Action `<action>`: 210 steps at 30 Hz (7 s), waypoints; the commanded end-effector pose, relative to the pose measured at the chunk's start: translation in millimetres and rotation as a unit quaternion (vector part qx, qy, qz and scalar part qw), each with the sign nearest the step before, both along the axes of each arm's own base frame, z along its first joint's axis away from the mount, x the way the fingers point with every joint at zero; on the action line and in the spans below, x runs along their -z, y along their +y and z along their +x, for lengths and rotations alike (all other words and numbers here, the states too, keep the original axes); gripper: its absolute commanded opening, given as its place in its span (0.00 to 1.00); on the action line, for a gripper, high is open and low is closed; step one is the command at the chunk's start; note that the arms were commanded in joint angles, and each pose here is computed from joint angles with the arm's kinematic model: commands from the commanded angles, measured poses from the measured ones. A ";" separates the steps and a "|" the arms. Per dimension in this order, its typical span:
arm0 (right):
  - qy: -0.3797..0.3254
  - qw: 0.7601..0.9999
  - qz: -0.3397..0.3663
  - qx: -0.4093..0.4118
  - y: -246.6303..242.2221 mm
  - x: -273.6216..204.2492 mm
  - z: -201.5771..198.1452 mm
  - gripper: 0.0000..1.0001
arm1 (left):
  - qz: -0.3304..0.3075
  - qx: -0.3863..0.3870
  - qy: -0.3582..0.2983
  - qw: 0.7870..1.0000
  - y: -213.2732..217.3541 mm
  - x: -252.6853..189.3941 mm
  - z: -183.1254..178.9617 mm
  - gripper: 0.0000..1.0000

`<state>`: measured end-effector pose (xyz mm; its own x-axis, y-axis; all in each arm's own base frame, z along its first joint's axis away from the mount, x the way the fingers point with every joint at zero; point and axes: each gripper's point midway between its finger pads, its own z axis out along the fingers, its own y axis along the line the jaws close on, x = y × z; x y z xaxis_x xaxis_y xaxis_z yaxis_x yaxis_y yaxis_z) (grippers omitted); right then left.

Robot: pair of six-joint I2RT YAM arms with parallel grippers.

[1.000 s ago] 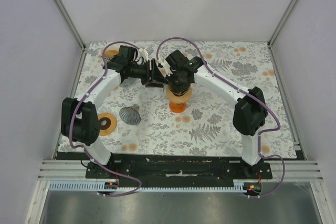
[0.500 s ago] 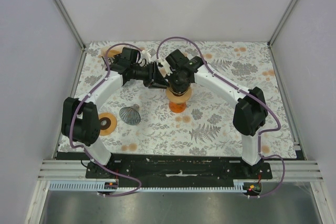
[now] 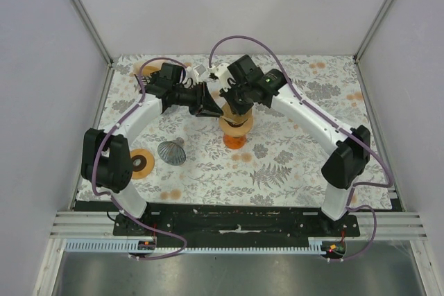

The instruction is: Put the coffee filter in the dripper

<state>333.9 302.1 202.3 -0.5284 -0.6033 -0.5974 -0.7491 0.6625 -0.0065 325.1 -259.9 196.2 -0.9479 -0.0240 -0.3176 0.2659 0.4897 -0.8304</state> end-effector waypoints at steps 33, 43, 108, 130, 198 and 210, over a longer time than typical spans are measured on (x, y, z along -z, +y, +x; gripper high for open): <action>-0.109 0.926 -0.091 -0.349 -6.2 13.2 -31.5 0.29 | 0.006 0.003 -0.045 0.999 0.5 -17.2 6.9 0.34; -0.100 0.926 -0.100 -0.351 -9.2 22.6 -33.1 0.22 | 0.023 0.009 -0.099 0.995 4.0 -42.6 17.1 0.53; -0.135 0.884 -0.398 -0.202 -70.5 160.6 41.5 0.41 | 0.173 -0.197 -0.175 0.949 284.3 -50.1 52.5 0.71; -0.206 0.967 -0.056 -0.143 15.5 19.2 40.9 0.74 | 0.397 -0.133 -0.196 0.887 274.2 -9.5 118.1 0.72; -0.219 0.971 0.036 -0.088 -34.6 -17.7 -21.0 0.88 | 0.420 0.143 -0.208 0.872 277.5 46.5 -40.8 0.75; -0.221 0.970 0.032 -0.091 -39.9 -12.8 -24.3 0.88 | 0.528 0.099 -0.077 0.840 327.4 135.1 -65.1 0.59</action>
<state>308.4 261.2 195.8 -0.1492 -0.6522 -0.7432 -0.7982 0.5231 -0.2988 243.9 49.6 64.0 -0.8283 0.5334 -0.1715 0.5438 0.8391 -0.0168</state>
